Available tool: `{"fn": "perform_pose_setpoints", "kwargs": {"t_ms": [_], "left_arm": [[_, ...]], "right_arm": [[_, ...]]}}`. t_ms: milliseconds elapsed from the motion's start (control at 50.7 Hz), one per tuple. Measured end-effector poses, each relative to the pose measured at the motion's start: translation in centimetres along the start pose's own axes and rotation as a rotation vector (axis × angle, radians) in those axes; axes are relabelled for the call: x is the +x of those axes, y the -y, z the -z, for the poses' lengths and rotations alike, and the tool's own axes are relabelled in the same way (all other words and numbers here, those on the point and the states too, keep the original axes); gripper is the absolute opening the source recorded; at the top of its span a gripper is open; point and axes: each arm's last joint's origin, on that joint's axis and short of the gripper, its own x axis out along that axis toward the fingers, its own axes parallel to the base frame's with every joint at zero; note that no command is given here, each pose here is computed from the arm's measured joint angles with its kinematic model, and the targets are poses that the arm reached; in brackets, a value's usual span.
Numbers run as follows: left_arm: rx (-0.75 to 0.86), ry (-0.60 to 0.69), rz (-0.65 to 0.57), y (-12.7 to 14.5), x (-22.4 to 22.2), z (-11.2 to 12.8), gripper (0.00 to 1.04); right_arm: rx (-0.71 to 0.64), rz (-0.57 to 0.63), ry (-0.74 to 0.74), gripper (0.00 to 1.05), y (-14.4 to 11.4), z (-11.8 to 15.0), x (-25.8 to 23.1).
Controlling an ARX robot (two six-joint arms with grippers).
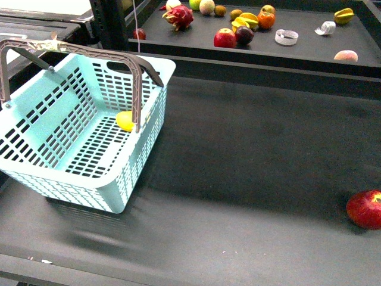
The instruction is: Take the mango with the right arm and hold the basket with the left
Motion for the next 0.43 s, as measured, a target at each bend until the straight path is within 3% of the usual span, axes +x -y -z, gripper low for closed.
{"fn": "perform_pose_setpoints", "kwargs": {"t_ms": [434], "left_arm": [[0.0,-0.007,0.0,0.0,-1.5,0.3,0.02]], "right_arm": [[0.0,0.0,0.0,0.96,0.0,0.0,0.0]]}}
